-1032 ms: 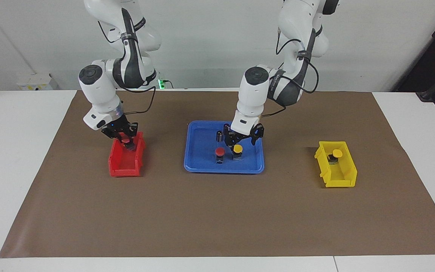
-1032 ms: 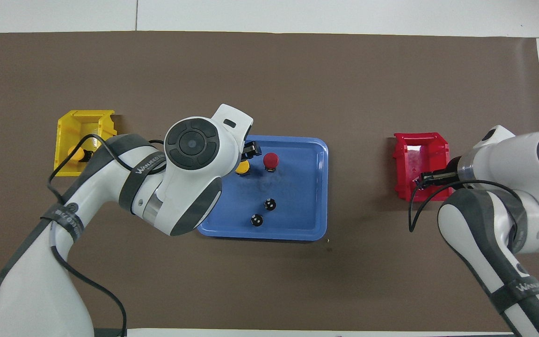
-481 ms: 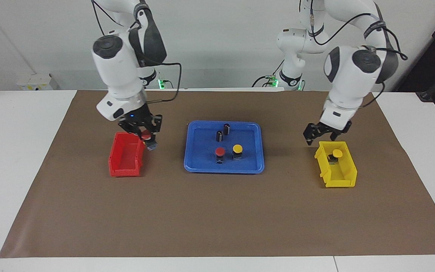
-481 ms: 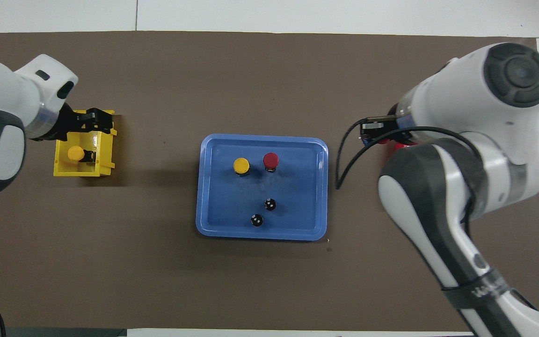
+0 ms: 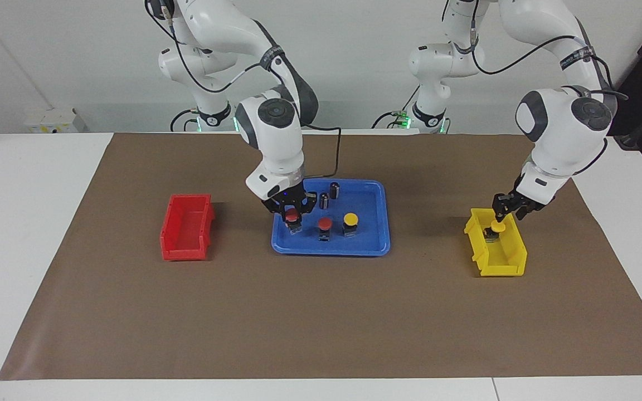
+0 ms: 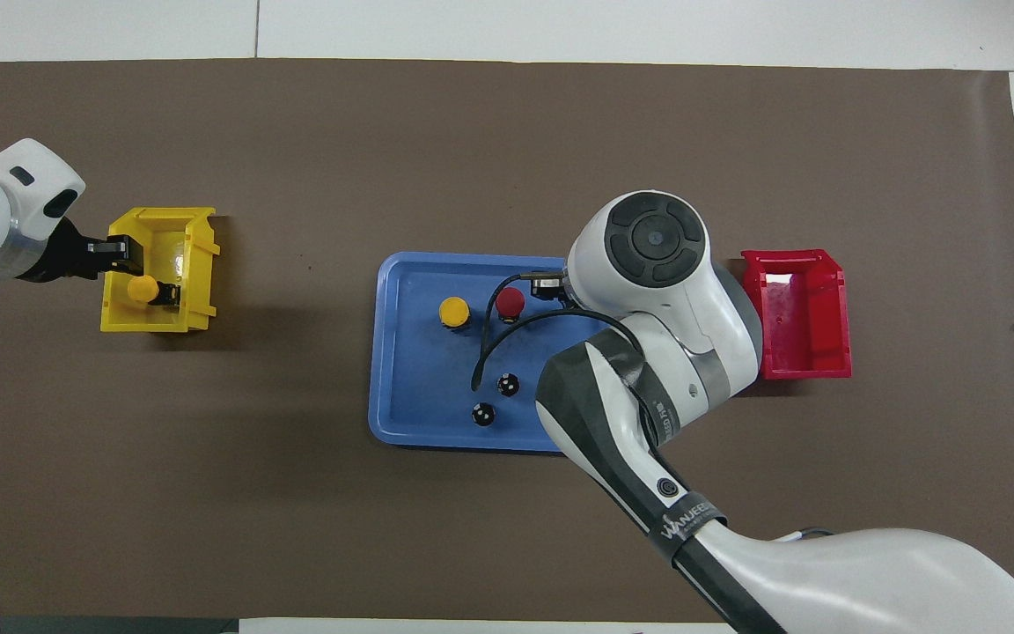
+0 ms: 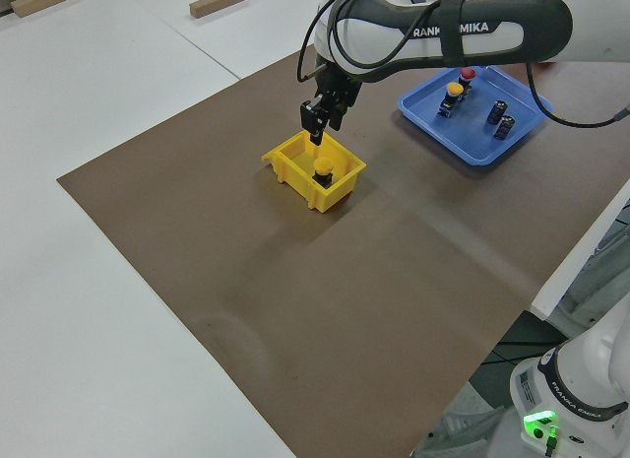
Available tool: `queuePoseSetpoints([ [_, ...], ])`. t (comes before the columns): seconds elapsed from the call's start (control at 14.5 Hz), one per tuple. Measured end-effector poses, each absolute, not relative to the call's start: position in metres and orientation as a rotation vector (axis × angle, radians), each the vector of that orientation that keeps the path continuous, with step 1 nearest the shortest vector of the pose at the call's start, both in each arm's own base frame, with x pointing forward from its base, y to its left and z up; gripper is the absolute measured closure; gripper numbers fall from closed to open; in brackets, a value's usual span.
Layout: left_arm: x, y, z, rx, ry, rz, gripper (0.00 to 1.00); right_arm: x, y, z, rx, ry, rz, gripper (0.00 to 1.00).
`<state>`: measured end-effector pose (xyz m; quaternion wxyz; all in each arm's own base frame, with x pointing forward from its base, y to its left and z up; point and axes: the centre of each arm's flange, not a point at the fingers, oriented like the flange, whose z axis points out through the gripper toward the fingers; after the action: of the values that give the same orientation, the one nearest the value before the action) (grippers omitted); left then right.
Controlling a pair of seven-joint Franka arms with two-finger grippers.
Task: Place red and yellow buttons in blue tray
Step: 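Place the second red button in the tray while the left gripper grasps yellow, then place the second yellow button in the tray while the right gripper retracts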
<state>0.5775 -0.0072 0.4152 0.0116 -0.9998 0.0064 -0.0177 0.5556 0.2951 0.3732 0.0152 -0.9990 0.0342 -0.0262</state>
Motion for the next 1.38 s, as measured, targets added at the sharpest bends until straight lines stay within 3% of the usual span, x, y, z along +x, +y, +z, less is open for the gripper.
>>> queuePoseSetpoints([
  [0.41,0.568,-0.008,0.383,-3.126,0.028,-0.089,0.43,0.535,0.301,0.341,-3.119,0.125,-0.048,0.59],
  [0.55,0.567,-0.011,0.379,-3.133,0.028,-0.093,0.43,0.535,0.303,0.341,-3.118,0.137,-0.050,0.45],
  [0.69,0.567,-0.012,0.372,-3.134,0.029,-0.104,0.43,0.543,0.297,0.351,-3.118,0.150,-0.087,0.22],
  [0.83,0.568,-0.011,0.365,-3.134,0.026,-0.112,0.43,0.568,0.269,0.391,-3.118,0.228,-0.140,0.01],
  [0.89,0.569,-0.010,0.362,-3.134,0.024,-0.115,0.43,0.582,0.244,0.422,-3.118,0.294,-0.151,0.00],
  [1.03,0.571,-0.010,0.360,-3.134,0.022,-0.121,0.59,0.598,0.193,0.486,-3.122,0.366,-0.161,0.00],
  [1.17,0.574,-0.011,0.369,-3.142,0.015,-0.104,0.59,0.600,0.148,0.537,-3.137,0.359,-0.157,0.00],
  [1.38,0.590,-0.031,0.440,-3.161,-0.007,0.002,0.59,0.587,0.086,0.585,-3.166,0.312,-0.117,0.00],
])
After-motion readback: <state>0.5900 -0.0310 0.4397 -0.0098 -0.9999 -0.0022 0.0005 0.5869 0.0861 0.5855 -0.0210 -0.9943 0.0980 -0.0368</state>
